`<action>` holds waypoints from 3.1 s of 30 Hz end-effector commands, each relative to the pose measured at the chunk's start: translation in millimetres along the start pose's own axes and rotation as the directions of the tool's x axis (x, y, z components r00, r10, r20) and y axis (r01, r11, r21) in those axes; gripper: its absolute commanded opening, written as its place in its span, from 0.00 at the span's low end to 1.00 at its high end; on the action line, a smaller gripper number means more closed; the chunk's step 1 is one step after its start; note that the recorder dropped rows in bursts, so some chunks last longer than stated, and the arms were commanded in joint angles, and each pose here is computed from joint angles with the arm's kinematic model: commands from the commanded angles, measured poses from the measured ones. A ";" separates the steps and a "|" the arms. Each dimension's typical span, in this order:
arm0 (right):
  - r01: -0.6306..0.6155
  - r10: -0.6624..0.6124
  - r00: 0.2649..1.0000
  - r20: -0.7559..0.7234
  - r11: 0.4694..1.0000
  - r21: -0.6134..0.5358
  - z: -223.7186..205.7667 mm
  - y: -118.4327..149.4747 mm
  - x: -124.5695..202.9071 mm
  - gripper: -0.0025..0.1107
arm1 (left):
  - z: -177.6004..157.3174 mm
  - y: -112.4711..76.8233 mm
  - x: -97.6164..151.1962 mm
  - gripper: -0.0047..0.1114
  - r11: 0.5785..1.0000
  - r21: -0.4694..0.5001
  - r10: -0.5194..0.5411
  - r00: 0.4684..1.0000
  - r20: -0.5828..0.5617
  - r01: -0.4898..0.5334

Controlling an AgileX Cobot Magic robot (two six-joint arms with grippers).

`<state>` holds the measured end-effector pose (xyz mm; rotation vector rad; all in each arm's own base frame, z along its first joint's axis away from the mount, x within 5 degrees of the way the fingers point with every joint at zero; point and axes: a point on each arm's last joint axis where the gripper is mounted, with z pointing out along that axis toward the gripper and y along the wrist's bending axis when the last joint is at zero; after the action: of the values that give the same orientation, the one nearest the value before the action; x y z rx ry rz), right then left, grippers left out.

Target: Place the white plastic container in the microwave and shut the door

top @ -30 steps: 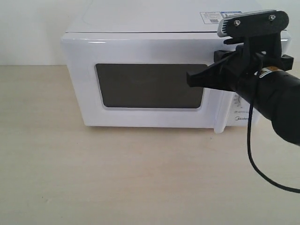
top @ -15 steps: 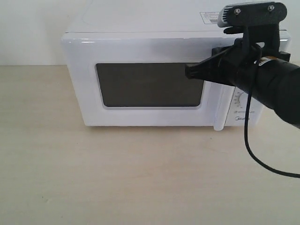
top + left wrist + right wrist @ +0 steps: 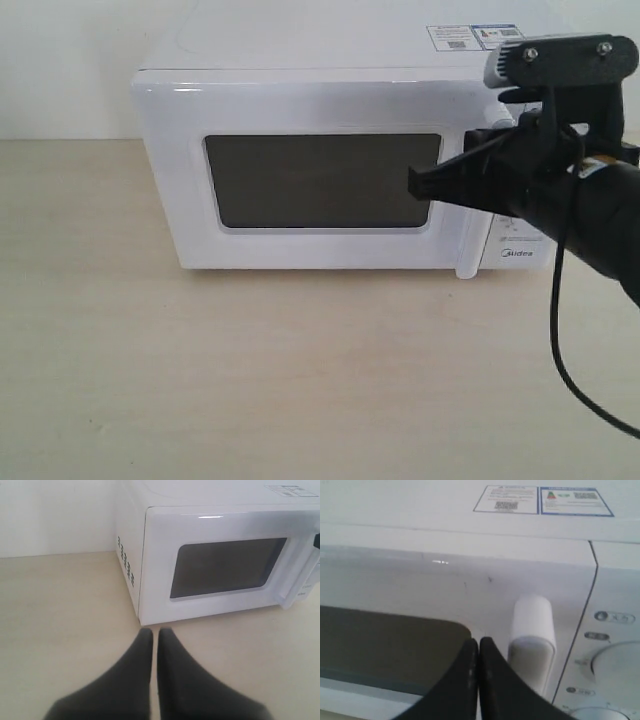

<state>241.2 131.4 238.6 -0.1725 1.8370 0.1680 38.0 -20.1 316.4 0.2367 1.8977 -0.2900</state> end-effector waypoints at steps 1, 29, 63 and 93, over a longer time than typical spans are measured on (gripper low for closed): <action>0.000 -0.001 0.999 0.034 0.999 0.035 -15.5 -5.8 11.3 0.02 | 0.0 0.9 -2.3 0.08 1.000 -0.008 0.012 0.999 0.037 -0.012; -0.005 0.004 1.000 0.024 0.999 0.045 -16.6 -7.8 15.5 0.02 | 0.0 -0.3 -2.9 0.08 1.000 0.006 -0.004 0.999 0.044 0.004; 0.110 -0.111 0.978 0.175 0.994 0.012 -58.4 -20.2 -27.0 0.02 | 0.0 -0.3 -3.1 0.08 1.000 0.006 -0.004 0.999 0.046 0.004; 0.138 -0.168 0.920 0.353 0.984 0.109 -201.1 -80.6 -1.6 0.02 | 0.0 -0.3 -3.1 0.08 1.000 0.006 -0.004 0.999 0.046 0.004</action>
<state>73.8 14.9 312.2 -0.2531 1.4489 0.0180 38.9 -20.1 318.9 0.2281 1.8690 -0.2940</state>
